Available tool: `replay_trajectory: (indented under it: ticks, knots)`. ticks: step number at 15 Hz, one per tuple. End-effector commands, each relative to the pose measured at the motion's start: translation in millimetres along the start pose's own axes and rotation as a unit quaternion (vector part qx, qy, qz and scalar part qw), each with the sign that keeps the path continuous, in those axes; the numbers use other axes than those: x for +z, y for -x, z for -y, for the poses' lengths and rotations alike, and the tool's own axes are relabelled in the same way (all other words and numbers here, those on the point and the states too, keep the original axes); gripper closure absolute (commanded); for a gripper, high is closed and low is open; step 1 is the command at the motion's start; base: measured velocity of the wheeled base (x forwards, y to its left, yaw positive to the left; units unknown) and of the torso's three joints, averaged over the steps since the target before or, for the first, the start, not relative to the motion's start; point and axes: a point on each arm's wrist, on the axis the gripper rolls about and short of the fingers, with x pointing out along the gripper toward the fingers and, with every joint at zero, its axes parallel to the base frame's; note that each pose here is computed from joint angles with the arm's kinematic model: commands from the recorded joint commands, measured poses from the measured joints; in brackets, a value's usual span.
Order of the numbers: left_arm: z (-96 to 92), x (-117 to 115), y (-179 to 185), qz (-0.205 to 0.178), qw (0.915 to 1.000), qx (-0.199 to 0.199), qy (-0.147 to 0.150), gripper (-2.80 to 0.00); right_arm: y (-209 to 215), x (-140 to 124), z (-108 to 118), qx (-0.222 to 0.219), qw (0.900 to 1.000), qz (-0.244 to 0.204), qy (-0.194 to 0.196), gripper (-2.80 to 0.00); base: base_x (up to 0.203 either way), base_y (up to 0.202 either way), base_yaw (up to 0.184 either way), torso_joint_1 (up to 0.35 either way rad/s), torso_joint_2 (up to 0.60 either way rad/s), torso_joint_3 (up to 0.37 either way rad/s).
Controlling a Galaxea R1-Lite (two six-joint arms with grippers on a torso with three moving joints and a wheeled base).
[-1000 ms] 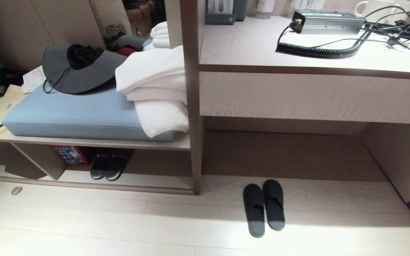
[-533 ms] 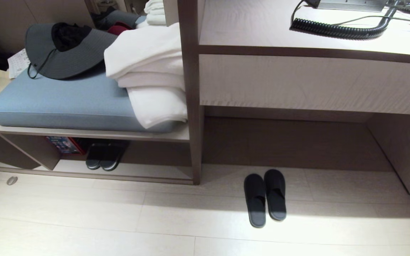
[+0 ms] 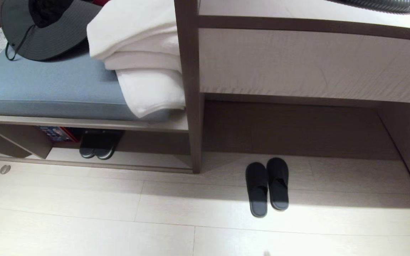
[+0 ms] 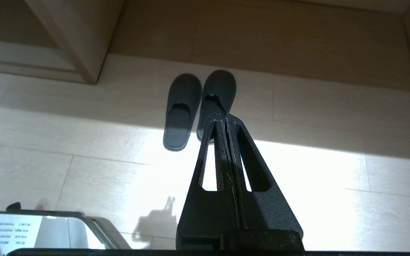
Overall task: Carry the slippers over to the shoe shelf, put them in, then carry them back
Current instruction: Pick up the slippers on the floor
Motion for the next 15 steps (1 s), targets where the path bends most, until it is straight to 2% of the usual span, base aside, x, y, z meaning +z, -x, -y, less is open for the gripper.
replay_trajectory:
  ticks: [1, 15]
  knots:
    - [0.0, 0.0, -0.1, 0.0, 1.0, 0.0, 0.0, 0.0, 0.1, 0.2, 0.0, 0.0, 1.0, 0.0, 0.0, 0.0, 0.0, 0.0, 0.0, 0.003, 0.0, -0.198]
    - [0.0, 0.0, -0.1, 0.0, 1.0, 0.0, 0.0, 0.0, 0.1, -0.2, 0.0, 0.0, 1.0, 0.001, 0.0, 0.0, 0.0, 0.0, 0.0, 0.004, 0.0, -0.198]
